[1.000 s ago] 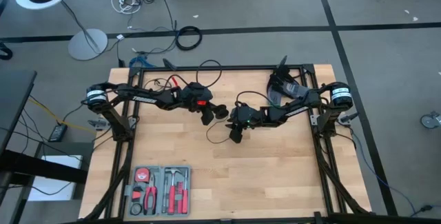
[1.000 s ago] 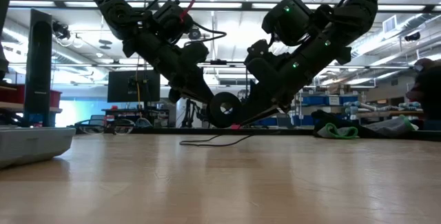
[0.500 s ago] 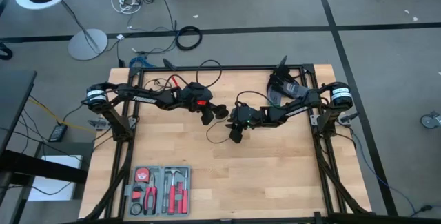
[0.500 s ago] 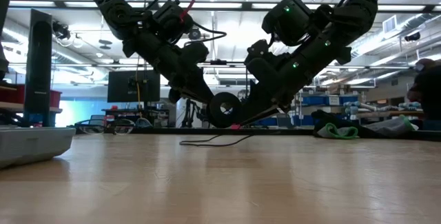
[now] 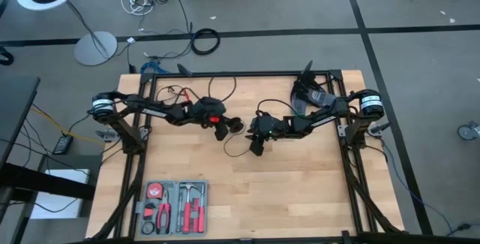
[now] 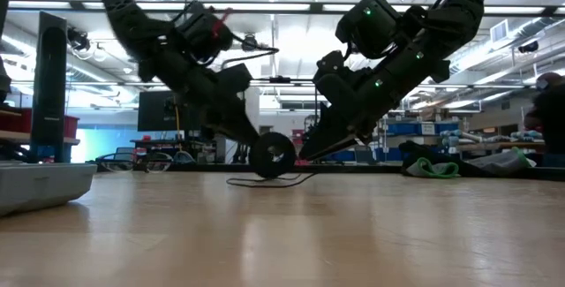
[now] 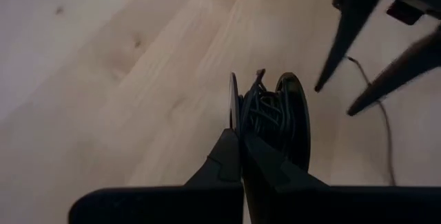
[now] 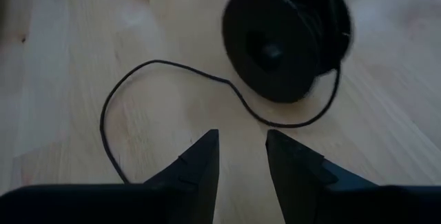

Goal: Coil cords
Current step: Coil the black wire onto the black spool

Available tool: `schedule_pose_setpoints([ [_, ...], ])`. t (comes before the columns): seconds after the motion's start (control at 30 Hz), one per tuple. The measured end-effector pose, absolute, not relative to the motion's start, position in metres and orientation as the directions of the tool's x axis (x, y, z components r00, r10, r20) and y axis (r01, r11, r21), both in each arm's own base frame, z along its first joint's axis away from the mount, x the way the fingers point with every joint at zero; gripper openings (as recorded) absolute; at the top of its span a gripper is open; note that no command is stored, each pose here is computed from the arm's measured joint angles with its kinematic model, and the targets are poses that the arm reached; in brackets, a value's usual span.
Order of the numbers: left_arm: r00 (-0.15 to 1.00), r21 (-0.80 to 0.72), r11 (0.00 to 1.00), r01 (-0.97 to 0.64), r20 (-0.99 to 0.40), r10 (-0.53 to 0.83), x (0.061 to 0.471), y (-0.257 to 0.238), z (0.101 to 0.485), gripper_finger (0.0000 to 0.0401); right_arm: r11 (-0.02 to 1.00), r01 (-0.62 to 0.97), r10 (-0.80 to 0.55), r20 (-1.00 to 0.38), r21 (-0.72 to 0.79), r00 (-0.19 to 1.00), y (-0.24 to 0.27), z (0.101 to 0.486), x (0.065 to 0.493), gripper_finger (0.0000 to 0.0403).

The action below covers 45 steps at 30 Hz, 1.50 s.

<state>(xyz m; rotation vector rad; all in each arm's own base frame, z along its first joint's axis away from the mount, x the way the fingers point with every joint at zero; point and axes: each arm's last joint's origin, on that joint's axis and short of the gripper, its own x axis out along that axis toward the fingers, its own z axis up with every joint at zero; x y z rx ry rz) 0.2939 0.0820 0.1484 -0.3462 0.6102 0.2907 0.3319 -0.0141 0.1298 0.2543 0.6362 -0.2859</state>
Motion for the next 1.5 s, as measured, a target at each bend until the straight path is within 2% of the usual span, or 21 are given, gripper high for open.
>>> schedule_pose_setpoints([
  [0.3, 0.874, -0.326, 0.894, -0.307, -0.469, 0.129, 0.287, 0.073, 0.148, 0.0000, 0.930, 0.333, -0.184, -0.592, 0.153, 0.785, -0.014, 0.132, 0.334, 0.0122],
  [0.57, 0.867, -0.304, 0.903, -0.302, -0.481, 0.128, 0.286, 0.076, 0.149, 0.0000, 0.888, 0.361, -0.160, -0.545, 0.285, 0.823, -0.013, 0.137, 0.337, 0.0122],
  [0.87, 0.864, -0.288, 0.907, -0.307, -0.484, 0.139, 0.285, 0.079, 0.149, 0.0000, 0.875, 0.377, -0.119, -0.619, 0.304, 0.776, -0.011, 0.130, 0.332, 0.0121],
  [1.1, 0.867, -0.284, 0.910, -0.302, -0.478, 0.139, 0.285, 0.079, 0.149, 0.0000, 0.933, 0.279, -0.071, -0.647, 0.225, 0.759, 0.013, 0.125, 0.331, 0.0116],
  [1.5, 0.872, -0.282, 0.910, -0.304, -0.466, 0.147, 0.286, 0.080, 0.151, 0.0000, 0.968, 0.237, -0.148, -0.586, 0.077, 0.796, 0.030, 0.134, 0.353, 0.0113],
])
